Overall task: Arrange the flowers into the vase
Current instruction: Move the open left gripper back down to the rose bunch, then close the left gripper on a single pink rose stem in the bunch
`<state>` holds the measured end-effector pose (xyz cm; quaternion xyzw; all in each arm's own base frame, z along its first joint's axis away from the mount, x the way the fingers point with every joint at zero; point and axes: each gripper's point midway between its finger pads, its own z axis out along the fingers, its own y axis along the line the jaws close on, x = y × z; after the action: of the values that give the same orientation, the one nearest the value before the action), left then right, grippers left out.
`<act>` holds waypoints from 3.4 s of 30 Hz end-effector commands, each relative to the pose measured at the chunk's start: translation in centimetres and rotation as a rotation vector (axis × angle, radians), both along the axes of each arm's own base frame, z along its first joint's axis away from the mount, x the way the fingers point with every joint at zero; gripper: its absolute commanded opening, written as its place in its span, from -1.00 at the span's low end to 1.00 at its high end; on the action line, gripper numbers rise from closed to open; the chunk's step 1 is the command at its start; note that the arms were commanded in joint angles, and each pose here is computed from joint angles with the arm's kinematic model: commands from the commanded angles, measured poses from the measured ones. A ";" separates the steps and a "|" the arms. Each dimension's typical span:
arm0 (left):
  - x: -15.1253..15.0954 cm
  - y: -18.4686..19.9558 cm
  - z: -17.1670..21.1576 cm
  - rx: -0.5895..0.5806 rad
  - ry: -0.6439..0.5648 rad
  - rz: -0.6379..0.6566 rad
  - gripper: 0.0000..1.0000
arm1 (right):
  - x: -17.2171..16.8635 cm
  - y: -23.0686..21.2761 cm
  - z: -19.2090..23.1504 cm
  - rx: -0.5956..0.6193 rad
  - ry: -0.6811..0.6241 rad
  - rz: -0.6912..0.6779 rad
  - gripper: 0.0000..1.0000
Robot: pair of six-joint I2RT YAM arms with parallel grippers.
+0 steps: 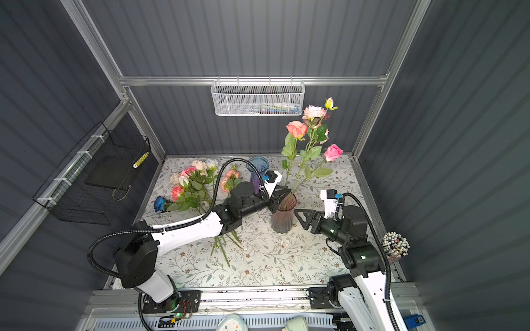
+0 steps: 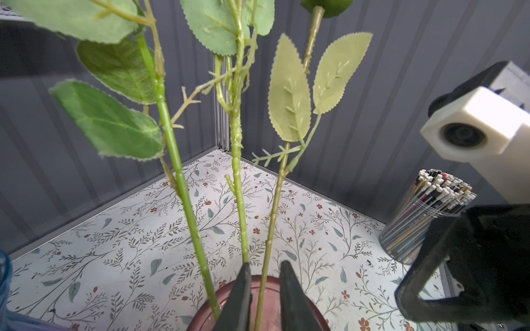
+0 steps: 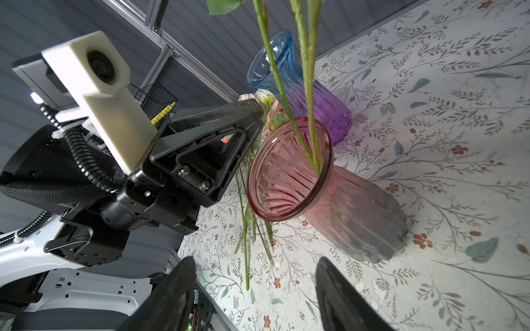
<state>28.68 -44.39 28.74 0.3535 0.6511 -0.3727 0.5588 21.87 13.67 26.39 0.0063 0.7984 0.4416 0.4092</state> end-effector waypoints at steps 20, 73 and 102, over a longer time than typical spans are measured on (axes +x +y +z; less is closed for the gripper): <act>5.5 18.3 -5.3 0.186 0.273 0.739 -0.30 | 0.0 0.5 -0.8 0.004 0.006 0.035 0.01; 11.5 33.2 -19.9 0.154 0.921 1.063 -0.26 | -0.1 1.9 -2.9 -0.036 0.042 0.096 0.03; 12.9 32.4 -18.0 0.088 0.899 0.992 -0.89 | 0.1 1.8 -2.2 -0.036 0.035 0.086 0.03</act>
<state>41.57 -12.04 8.17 -0.1638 0.9277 -0.1402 0.3048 21.92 15.36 22.94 -0.0182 0.8216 0.4399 0.3620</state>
